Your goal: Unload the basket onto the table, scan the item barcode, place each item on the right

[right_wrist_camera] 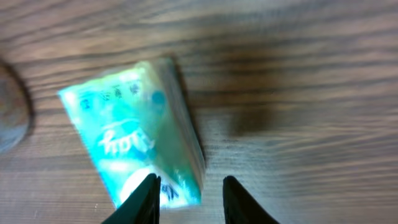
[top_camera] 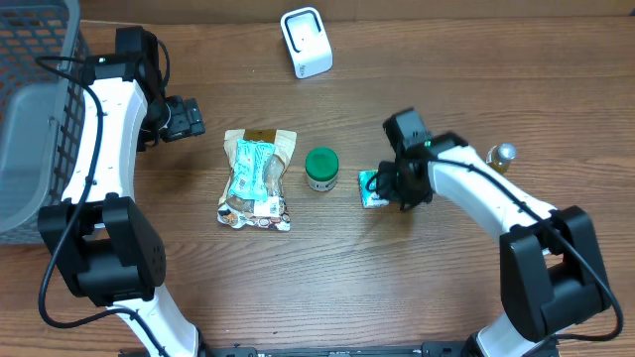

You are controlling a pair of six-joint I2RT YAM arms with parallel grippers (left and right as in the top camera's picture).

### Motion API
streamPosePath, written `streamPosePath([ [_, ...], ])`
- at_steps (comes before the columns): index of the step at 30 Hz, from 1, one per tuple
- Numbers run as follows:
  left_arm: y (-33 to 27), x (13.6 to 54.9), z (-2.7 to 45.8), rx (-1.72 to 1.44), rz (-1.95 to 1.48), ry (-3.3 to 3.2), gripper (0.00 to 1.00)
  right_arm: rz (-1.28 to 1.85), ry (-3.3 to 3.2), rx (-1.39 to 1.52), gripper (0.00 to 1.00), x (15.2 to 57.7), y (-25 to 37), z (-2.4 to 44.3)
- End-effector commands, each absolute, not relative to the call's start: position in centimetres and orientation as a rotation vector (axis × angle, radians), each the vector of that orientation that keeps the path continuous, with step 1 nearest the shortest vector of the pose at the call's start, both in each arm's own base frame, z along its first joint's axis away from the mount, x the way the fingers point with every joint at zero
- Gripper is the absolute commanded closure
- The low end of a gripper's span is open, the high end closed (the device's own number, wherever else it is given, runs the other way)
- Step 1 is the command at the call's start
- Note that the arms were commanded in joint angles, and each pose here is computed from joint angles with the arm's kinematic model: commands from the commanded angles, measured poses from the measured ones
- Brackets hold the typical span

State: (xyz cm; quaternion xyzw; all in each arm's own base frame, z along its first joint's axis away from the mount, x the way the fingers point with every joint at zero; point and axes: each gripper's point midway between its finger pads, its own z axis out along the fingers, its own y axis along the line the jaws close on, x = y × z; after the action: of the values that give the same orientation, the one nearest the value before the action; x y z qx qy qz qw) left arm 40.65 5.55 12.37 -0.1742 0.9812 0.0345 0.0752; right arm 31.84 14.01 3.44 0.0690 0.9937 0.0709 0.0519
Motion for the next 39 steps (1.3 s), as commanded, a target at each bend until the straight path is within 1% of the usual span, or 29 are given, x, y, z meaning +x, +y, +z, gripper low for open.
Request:
streamPosePath([
  [1,5.5,41.0,13.2,-0.496,0.108,2.921,0.01,0.274,2.937,-0.021,0.69,34.8,16.1,8.5],
  [3,5.5,41.0,13.2,-0.496,0.109,2.921,0.01,0.285,2.917,-0.077,0.67,35.0,17.3,10.0],
  [5,5.5,41.0,13.2,-0.496,0.109,2.921,0.01,0.268,2.901,-0.136,0.66,34.9,18.1,10.3],
  [8,5.5,41.0,13.2,-0.496,0.108,2.921,0.01,0.142,2.889,-0.216,0.65,34.4,18.3,9.7],
  [12,5.5,41.0,13.2,-0.496,0.108,2.921,0.0,0.088,2.887,-0.302,0.62,33.1,19.6,8.3],
  [17,5.5,41.0,13.2,-0.496,0.109,2.921,0.0,-0.107,2.855,-0.199,0.62,32.9,17.9,6.6],
  [28,5.5,41.0,13.2,-0.496,0.109,2.921,0.01,-0.071,2.814,-0.226,0.62,32.7,17.9,3.1],
  [35,5.5,41.0,13.2,-0.496,0.108,2.921,0.0,-0.074,2.794,-0.222,0.62,32.9,17.8,2.6],
  [39,5.5,41.0,13.2,-0.496,0.109,2.921,0.01,-0.071,2.757,-0.32,0.65,33.5,18.2,2.8],
])
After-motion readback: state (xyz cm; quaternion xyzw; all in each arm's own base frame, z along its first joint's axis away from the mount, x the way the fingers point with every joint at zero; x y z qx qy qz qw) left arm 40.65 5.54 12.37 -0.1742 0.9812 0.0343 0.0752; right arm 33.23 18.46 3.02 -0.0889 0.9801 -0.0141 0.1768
